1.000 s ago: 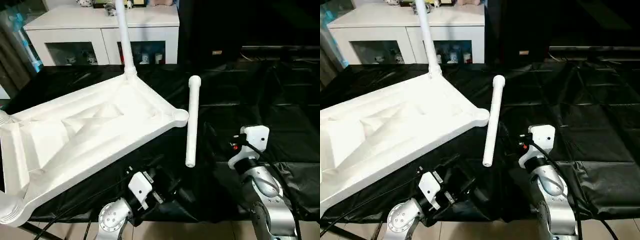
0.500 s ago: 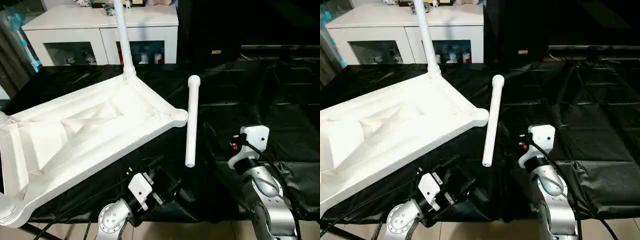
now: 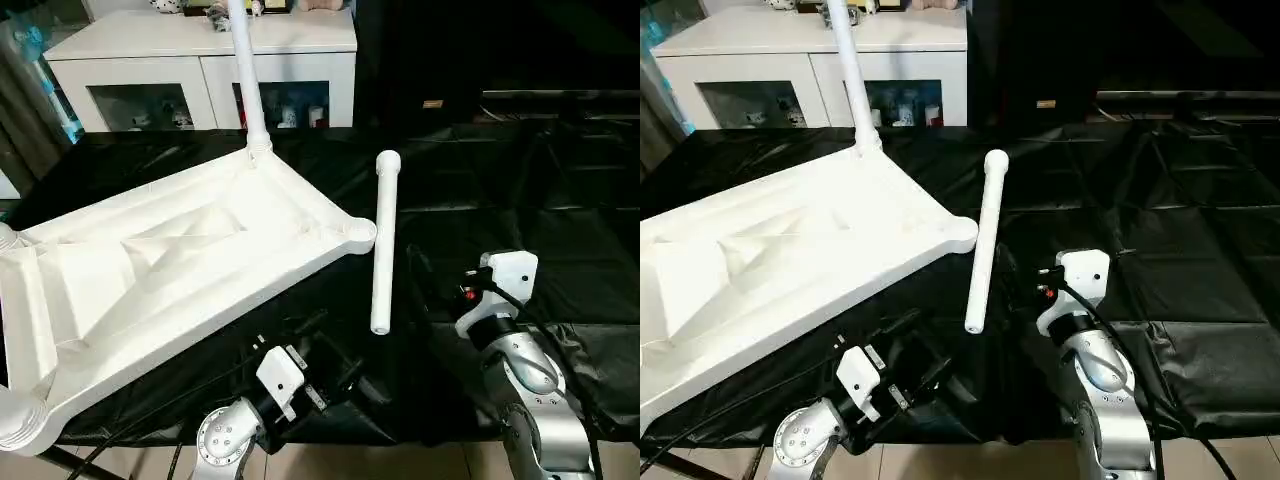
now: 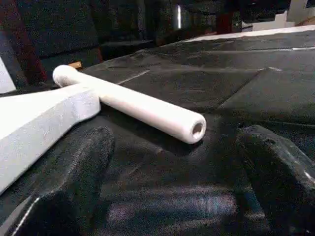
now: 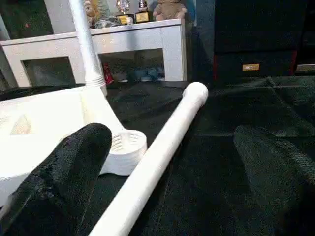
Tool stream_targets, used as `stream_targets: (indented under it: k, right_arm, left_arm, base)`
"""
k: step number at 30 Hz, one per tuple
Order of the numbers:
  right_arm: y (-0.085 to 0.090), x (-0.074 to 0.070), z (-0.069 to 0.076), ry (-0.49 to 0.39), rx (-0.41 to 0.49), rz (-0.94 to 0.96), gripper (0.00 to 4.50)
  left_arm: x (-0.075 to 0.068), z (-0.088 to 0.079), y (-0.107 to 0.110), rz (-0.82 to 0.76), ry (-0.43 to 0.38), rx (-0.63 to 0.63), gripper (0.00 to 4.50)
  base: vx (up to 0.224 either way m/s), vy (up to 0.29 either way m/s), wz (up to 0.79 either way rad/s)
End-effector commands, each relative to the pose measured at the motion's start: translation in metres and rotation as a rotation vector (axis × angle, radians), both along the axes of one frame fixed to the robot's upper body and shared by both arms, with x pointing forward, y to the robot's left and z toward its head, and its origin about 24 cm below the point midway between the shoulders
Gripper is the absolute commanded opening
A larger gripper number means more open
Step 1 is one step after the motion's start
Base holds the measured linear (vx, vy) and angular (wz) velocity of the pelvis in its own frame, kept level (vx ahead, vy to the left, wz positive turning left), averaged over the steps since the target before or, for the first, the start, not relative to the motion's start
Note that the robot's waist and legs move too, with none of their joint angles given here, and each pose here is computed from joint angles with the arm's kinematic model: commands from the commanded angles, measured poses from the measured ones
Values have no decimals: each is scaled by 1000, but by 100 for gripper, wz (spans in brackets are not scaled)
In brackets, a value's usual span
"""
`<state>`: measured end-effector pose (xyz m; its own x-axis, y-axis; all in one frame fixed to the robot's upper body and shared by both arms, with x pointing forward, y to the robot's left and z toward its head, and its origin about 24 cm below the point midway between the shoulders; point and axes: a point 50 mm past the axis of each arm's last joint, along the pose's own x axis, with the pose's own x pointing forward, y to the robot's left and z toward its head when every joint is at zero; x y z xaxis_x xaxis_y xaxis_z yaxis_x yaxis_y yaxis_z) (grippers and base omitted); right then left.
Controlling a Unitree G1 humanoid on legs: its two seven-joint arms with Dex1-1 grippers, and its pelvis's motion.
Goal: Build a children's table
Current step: Insert table leg to table base
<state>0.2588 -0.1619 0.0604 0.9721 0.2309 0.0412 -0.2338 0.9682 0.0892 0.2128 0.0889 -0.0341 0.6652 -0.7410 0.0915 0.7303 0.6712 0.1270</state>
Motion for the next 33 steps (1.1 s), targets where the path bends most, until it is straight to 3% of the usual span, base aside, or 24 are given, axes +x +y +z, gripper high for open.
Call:
stream_targets:
  k: [1,20,33]
  right_arm:
    - [0,2,2,-1,2,1,450]
    - [-3,-3,1,4,-5,-13,450]
    - [7,6,-2,2,12,6,450]
  left_arm:
    - [93,111,66,479,-52,-162,447]
    - [93,109,61,449,-37,-150,447]
    - [93,111,70,469,-54,-138,447]
  base:
    - [0,0,0]
    - [-34,19,-3]
    - [-26,-4,1]
